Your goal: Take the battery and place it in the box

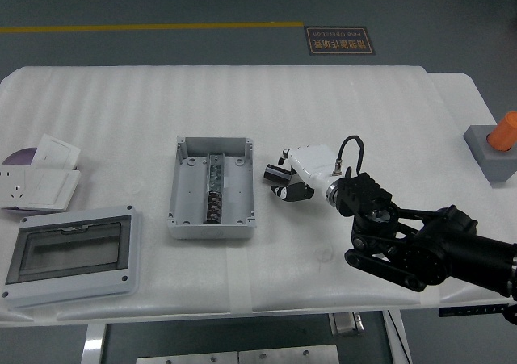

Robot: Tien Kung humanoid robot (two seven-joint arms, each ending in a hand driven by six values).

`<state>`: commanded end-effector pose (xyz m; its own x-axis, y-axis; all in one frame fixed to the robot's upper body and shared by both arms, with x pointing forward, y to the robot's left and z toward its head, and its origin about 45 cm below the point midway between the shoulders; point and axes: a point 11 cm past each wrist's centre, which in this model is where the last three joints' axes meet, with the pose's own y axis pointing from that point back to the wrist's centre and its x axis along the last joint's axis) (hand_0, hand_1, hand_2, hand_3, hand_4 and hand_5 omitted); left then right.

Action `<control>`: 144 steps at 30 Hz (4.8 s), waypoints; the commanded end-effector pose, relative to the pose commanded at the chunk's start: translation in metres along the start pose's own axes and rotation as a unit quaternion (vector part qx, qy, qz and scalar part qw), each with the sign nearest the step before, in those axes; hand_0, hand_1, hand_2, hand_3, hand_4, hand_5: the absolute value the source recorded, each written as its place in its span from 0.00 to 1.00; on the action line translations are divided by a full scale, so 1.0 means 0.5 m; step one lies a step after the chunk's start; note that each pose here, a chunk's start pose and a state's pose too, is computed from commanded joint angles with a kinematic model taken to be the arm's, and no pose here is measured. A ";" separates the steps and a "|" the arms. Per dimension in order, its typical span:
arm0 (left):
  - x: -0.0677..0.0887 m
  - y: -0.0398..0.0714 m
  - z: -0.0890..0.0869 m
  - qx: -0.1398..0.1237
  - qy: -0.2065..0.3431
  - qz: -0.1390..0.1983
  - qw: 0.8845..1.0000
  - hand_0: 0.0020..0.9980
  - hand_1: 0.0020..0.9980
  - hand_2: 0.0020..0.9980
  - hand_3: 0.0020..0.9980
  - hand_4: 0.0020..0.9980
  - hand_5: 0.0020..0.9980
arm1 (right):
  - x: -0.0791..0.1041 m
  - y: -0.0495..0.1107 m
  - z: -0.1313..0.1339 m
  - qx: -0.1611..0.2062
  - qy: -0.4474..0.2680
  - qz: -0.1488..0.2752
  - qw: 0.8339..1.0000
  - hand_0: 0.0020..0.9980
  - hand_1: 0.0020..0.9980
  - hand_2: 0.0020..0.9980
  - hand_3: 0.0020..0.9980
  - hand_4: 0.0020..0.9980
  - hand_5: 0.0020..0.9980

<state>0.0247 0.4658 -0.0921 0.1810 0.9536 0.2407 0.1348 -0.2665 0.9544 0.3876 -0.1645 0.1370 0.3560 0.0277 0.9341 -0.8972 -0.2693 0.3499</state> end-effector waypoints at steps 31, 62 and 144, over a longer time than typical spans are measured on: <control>0.002 0.000 0.001 -0.003 -0.002 0.002 1.000 0.63 0.68 0.58 0.58 0.51 0.60 | -0.010 -0.004 -0.016 -0.009 0.013 0.010 1.000 0.40 0.52 0.55 0.68 0.69 0.45; 0.004 0.001 0.009 -0.016 0.000 0.005 1.000 0.62 0.68 0.58 0.58 0.52 0.60 | 0.000 -0.007 -0.015 -0.006 0.008 0.018 1.000 0.32 0.44 0.48 0.63 0.47 0.34; 0.003 0.002 0.013 -0.018 -0.007 0.002 1.000 0.62 0.68 0.57 0.56 0.52 0.59 | -0.007 -0.004 -0.045 0.014 -0.005 0.026 1.000 0.32 0.44 0.47 0.56 0.61 0.40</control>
<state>0.0311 0.4660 -0.0921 0.1943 0.9503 0.2432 0.0987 -0.2656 0.9590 0.3823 -0.1421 0.1347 0.3111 0.0038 0.9504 -0.9072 -0.2968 0.2982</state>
